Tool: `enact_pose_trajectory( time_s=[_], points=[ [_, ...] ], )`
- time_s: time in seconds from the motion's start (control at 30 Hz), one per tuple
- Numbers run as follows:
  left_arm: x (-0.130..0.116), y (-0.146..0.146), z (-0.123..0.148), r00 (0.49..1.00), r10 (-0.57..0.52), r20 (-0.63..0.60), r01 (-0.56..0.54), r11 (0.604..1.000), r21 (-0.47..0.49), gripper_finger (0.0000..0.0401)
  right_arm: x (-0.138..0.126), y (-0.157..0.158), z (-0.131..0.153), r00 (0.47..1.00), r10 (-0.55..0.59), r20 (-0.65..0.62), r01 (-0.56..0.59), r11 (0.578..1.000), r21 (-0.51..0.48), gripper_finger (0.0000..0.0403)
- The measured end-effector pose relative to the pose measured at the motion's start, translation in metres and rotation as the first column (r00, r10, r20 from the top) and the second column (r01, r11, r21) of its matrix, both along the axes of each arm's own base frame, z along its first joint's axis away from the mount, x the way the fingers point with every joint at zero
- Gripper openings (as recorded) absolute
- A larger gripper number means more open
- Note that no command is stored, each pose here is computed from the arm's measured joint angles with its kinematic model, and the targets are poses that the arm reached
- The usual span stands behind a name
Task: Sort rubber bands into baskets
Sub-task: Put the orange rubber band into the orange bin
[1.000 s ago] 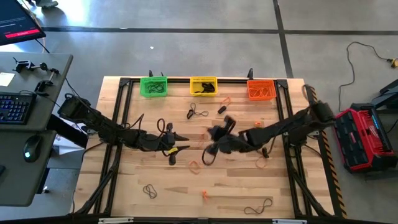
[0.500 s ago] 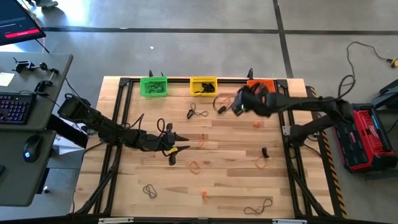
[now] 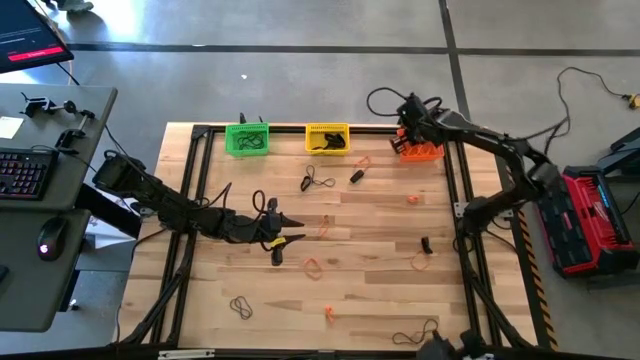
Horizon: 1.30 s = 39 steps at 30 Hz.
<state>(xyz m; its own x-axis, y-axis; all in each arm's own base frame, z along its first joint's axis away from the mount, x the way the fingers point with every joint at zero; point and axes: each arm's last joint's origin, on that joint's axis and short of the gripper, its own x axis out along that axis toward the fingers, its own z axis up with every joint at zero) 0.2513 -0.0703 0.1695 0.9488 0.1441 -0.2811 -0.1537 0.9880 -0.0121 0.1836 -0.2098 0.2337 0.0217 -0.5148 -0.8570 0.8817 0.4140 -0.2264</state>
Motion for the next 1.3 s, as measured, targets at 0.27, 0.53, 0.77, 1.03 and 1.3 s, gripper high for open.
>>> enact_pose_trajectory(
  time_s=[0.27, 0.53, 0.77, 1.03, 1.3],
  points=[
    [0.000, 0.000, 0.000, 1.000, -0.002, -0.003, 0.002, 1.000, 0.000, 0.0131, -0.012, -0.032, -0.041, 0.997, -0.053, -0.063, 0.062, 0.987, 0.148, 0.0000],
    [0.000, 0.000, -0.001, 1.000, -0.005, -0.009, 0.005, 1.000, 0.002, 0.0131, -0.012, -0.044, -0.063, 0.996, -0.067, -0.065, 0.079, 0.976, 0.204, 0.0000],
    [0.000, 0.000, -0.001, 1.000, -0.003, -0.009, 0.004, 1.000, 0.001, 0.0131, -0.012, -0.043, -0.067, 0.998, -0.037, -0.055, 0.050, 0.968, 0.248, 0.0011],
    [0.000, 0.000, -0.001, 1.000, -0.004, -0.009, 0.004, 1.000, 0.002, 0.0131, -0.014, -0.040, -0.067, 0.996, -0.017, -0.088, 0.041, 0.961, 0.274, 0.0129],
    [0.000, 0.000, -0.001, 1.000, -0.006, -0.010, 0.006, 1.000, 0.009, 0.0131, -0.019, -0.025, -0.034, 0.997, 0.039, -0.069, -0.024, 0.977, 0.213, 0.0184]
  ],
)
